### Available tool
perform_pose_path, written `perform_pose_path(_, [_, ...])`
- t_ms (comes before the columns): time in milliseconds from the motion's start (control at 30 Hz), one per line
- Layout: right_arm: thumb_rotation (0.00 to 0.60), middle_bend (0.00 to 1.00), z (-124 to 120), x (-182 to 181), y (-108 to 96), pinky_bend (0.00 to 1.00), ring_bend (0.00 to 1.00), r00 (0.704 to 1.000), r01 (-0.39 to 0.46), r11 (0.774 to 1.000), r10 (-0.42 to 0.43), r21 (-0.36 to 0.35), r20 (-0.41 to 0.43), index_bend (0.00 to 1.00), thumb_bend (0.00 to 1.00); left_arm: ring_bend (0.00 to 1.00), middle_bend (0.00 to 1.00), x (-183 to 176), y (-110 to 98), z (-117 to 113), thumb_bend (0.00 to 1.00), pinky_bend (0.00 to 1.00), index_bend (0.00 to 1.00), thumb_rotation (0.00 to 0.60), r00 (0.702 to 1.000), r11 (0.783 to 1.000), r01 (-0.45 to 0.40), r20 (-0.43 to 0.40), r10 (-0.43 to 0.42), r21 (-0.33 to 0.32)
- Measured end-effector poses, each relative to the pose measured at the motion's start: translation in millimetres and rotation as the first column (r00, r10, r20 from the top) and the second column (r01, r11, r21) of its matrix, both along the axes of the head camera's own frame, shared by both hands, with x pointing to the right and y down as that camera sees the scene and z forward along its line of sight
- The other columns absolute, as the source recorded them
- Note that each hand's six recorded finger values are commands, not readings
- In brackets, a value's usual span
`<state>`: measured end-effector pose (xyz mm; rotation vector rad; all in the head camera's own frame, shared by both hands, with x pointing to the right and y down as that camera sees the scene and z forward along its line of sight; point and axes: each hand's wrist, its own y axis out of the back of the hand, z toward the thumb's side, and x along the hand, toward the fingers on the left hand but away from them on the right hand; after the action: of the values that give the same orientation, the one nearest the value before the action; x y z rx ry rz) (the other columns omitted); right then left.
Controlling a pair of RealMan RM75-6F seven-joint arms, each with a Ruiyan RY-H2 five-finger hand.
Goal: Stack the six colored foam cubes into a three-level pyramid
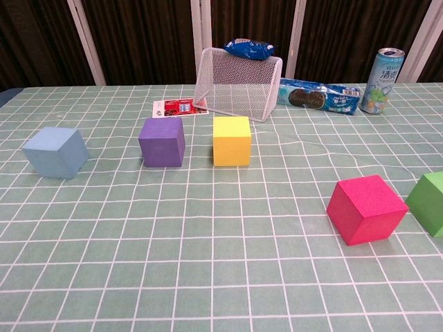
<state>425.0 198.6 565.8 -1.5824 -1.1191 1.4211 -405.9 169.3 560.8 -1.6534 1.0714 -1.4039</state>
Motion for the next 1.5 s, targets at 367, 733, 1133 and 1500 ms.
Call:
perform_pose_path(367, [0.600,0.00,-1.2,3.5,-1.0,0.00,0.00,0.999,-0.024,1.000,0.024,-0.013,0.024,0.00,0.31,0.04,0.19,62.4,-59.4,27.3,0.02,0.13,0.00,0.600,0.998,0.994,-0.067,-0.005,0.067,-0.092])
perform_pose_path(733, [0.600,0.00,-1.7,7.5,-1.6,0.00,0.00,0.998,-0.045,0.999,0.047,-0.028,0.046,0.00,0.31,0.04,0.22,130.2,-102.5,61.5,0.03,0.13,0.00,0.600,0.995,0.974,-0.096,0.004,0.099,-0.204])
perform_pose_path(1133, [0.600,0.00,-1.7,11.3,-1.3,0.00,0.00,0.996,-0.064,0.997,0.067,-0.042,0.055,0.00,0.31,0.06,0.27,172.4,-126.5,107.8,0.04,0.13,0.00,0.600,0.986,0.951,-0.096,0.106,0.132,-0.292])
perform_pose_path(1500, [0.600,0.00,-2.1,13.7,-1.3,0.00,0.00,0.996,-0.074,0.996,0.076,-0.045,0.052,0.00,0.31,0.06,0.30,208.1,-130.0,140.6,0.04,0.13,0.00,0.600,0.979,0.934,-0.116,0.119,0.165,-0.339])
